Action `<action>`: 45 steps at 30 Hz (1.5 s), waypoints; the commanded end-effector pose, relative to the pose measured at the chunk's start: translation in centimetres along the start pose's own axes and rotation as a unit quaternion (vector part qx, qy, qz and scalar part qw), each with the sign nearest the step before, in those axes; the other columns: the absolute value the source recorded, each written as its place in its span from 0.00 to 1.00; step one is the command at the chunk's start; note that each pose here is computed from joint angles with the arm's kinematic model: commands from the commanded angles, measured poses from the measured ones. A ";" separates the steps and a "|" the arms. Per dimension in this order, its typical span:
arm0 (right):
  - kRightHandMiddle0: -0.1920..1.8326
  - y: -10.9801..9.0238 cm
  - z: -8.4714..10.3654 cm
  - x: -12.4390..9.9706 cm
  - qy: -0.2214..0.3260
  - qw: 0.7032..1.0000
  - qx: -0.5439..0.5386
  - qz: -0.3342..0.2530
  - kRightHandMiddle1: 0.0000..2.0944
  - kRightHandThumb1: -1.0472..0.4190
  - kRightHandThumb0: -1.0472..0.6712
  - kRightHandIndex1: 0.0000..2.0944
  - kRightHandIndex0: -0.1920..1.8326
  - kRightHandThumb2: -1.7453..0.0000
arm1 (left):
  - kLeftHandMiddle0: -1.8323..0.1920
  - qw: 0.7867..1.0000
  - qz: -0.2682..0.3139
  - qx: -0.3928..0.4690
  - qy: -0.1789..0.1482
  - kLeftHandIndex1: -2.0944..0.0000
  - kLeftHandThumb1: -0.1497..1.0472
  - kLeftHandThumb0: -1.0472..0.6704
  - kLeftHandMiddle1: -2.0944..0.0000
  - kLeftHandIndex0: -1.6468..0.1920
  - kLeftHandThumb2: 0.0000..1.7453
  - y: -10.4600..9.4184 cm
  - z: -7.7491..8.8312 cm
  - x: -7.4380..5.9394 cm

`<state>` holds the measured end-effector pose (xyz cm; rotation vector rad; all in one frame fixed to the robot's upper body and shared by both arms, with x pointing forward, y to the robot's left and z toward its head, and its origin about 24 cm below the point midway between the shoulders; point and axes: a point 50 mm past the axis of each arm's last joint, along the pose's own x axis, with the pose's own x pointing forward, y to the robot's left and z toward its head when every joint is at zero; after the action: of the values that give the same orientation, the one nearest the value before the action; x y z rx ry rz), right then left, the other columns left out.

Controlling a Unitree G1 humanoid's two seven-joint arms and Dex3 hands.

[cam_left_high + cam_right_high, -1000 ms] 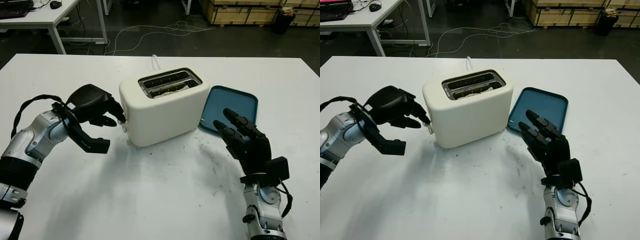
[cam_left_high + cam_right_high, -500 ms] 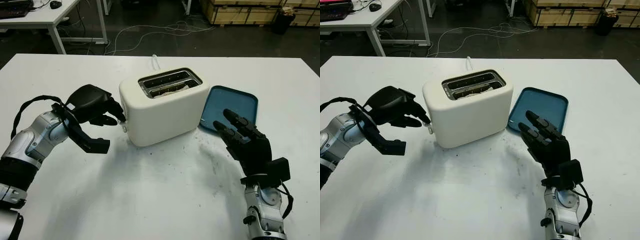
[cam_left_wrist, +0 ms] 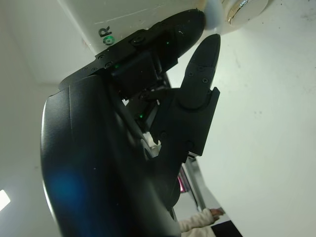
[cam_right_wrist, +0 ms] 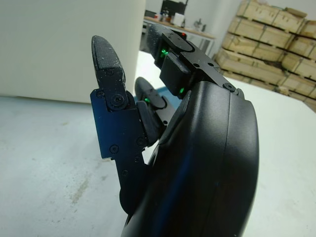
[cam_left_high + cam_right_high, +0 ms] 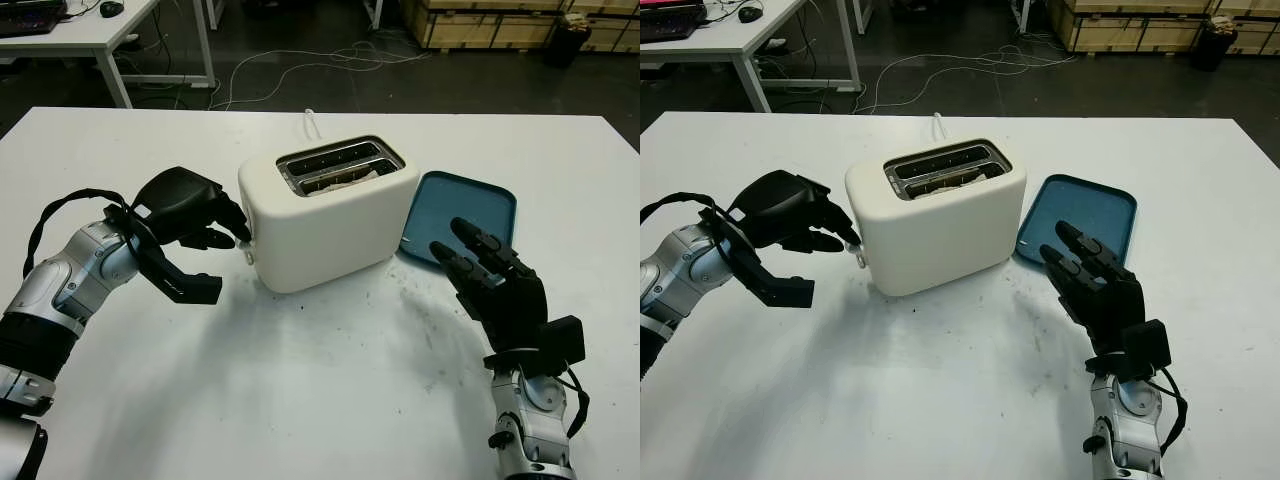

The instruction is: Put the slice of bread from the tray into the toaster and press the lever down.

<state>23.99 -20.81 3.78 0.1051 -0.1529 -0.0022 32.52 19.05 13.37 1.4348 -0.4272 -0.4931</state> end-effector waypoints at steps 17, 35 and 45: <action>0.45 -1.6 0.7 -0.9 -0.001 1.000 -0.012 0.001 0.00 0.09 0.31 0.00 0.46 0.98 | 0.54 0.970 -0.091 -0.207 0.088 0.99 0.88 0.42 0.43 0.25 0.01 -13.2 4.7 0.7; 0.45 -1.3 1.0 -0.2 -0.026 0.999 -0.018 0.013 0.00 0.09 0.33 0.00 0.47 0.98 | 0.51 0.969 -0.103 -0.210 0.082 0.98 0.88 0.42 0.49 0.22 0.01 -15.2 5.5 1.7; 0.45 -1.6 1.2 -0.9 -0.017 0.999 -0.024 0.015 0.00 0.09 0.32 0.00 0.47 0.98 | 0.58 0.963 -0.028 -0.251 0.091 0.99 0.89 0.41 0.26 0.24 0.00 -14.0 6.6 2.4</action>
<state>23.08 -22.27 3.85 0.0678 -0.1522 0.0208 33.19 17.68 7.31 1.0278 -0.3189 -0.1898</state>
